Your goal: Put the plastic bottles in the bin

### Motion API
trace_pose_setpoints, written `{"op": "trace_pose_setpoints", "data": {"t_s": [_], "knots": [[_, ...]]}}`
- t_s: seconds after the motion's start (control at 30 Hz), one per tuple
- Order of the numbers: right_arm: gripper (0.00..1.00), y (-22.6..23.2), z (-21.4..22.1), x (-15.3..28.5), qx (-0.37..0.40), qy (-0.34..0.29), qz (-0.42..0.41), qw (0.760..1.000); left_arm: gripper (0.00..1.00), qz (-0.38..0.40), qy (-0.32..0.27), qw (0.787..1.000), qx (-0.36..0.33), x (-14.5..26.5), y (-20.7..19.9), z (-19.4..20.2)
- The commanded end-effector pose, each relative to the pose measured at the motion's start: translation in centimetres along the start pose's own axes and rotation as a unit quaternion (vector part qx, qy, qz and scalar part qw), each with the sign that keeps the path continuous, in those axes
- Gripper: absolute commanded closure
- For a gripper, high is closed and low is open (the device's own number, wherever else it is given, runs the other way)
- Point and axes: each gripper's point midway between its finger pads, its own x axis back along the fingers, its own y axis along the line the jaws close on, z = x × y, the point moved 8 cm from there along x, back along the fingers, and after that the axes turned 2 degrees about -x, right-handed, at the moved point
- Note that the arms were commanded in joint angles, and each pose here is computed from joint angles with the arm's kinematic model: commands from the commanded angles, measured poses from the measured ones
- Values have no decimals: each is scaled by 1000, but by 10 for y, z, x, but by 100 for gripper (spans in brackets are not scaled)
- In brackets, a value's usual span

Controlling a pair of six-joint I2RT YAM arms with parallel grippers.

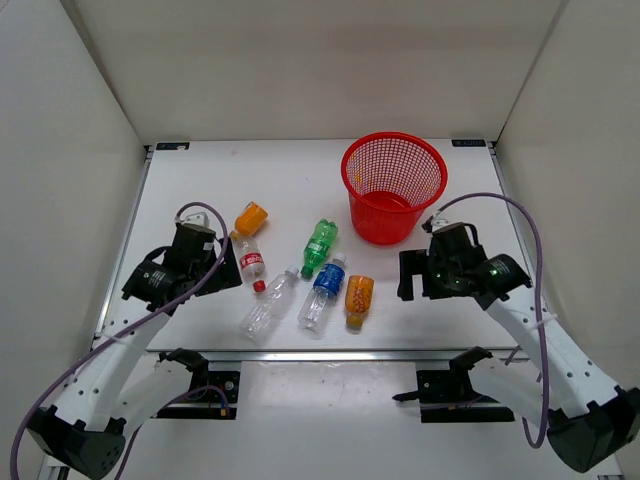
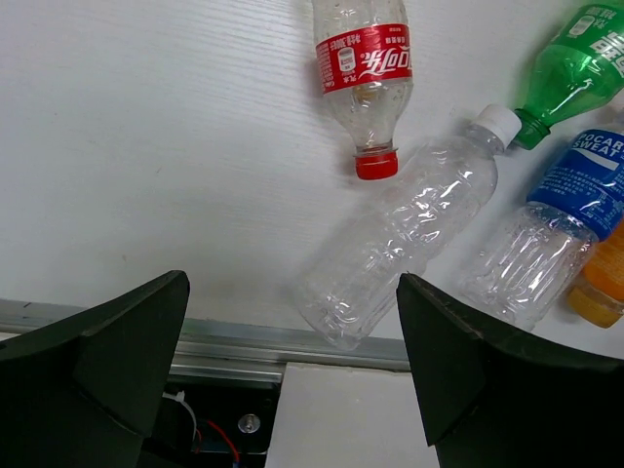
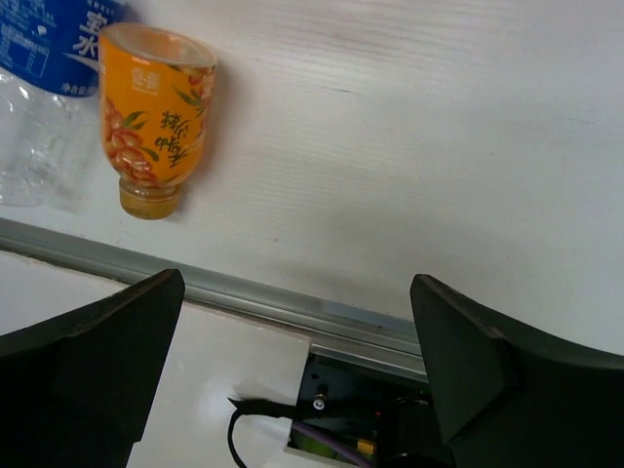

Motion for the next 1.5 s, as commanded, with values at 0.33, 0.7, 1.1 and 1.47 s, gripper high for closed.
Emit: {"op": "trace_pose_setpoints", "data": {"t_s": [0.33,0.7,1.1,1.47], "knots": [[1,77,-13,-20,110,-34,-97,989,1,51,11,998,-34,-9,-11,8],[1,115,-2,-70,31,-30,-75,996,1,93,38,993,-57,-16,-19,24],[19,88,13,-133,-12,-37,18,999,1,127,38,988,-82,-18,-39,18],[80,84,-3,-95,14,-75,-43,996,1,177,30,975,-130,-20,-84,-1]]}}
